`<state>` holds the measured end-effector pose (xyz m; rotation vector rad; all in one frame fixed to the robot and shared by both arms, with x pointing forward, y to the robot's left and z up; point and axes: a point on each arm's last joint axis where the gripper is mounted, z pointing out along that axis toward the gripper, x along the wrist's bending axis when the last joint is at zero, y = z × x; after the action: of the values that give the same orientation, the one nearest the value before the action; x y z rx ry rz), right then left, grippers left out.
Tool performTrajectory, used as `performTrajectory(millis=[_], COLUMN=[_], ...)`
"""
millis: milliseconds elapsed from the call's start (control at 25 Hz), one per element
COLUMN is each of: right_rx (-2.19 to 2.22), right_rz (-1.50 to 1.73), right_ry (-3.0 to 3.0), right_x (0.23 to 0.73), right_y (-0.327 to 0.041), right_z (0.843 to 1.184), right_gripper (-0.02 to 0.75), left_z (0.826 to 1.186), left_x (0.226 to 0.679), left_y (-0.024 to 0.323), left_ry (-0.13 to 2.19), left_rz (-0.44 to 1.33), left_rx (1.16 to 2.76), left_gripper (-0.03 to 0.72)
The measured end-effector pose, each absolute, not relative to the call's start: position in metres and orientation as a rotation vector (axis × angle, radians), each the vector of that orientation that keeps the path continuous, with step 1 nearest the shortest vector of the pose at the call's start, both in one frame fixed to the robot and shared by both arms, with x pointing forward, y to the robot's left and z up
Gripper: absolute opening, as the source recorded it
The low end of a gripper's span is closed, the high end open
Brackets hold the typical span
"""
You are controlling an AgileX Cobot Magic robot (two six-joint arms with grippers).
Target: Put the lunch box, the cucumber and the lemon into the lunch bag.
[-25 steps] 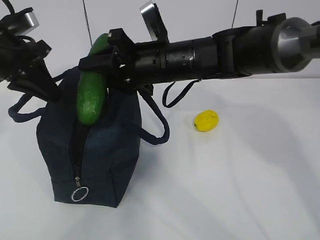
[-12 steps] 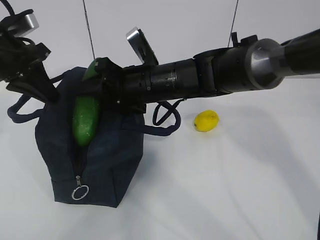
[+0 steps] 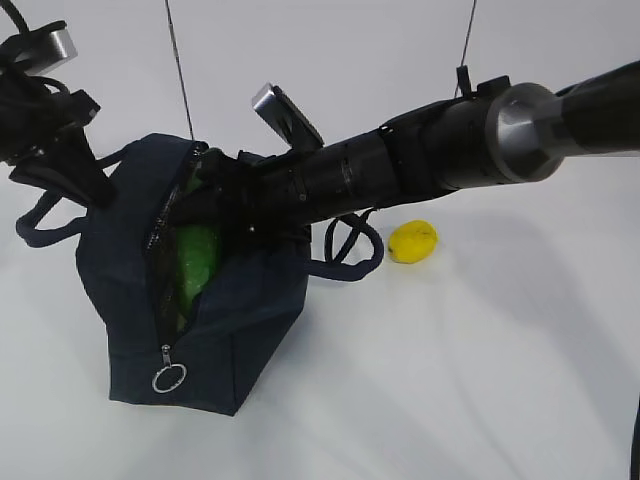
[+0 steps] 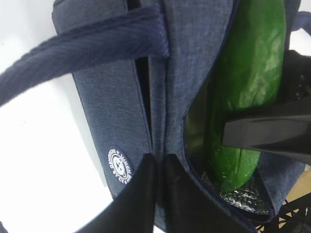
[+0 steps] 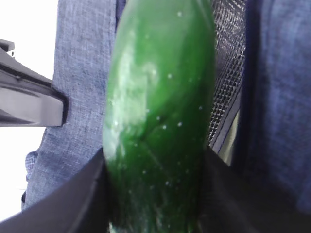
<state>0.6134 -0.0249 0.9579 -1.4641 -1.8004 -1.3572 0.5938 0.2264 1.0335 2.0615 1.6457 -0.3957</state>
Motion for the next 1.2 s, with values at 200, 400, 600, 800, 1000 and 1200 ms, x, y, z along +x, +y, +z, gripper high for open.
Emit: performTrajectory(millis=[200, 400, 600, 800, 1000, 1200], right_rx=[-1.466, -1.467, -1.402, -1.290, -1.231, -1.241], right_rz=[-1.352, -1.351, -1.331, -1.332, -1.359, -1.379], right_ry=[-1.803, -1.801, -1.788, -1.798, -1.812, -1.875], right_x=[0.613, 0.613, 0.608, 0.604, 0.608, 0.615], right_y=[-0.025, -0.025, -0.023, -0.019, -0.022, -0.043], right_z=[0.958, 0.958, 0.960, 0.967, 0.976, 0.989], right_gripper=[0.342, 0.402, 0.596, 0.626, 0.580, 0.567], left_z=[1.033, 1.033, 1.033, 1.033, 1.033, 1.033], left_x=[0.594, 0.594, 0.594, 0.594, 0.594, 0.594], left_y=[0.226, 0.226, 0.226, 0.227, 0.227, 0.228], left_ry=[1.646, 1.645, 1.645, 1.646, 1.647, 1.648], left_rz=[-0.393, -0.392, -0.392, -0.390, -0.383, -0.382], left_rx=[2.060, 2.062, 2.062, 2.065, 2.074, 2.076], left_gripper=[0.000, 0.000, 0.000, 0.000, 0.000, 0.000])
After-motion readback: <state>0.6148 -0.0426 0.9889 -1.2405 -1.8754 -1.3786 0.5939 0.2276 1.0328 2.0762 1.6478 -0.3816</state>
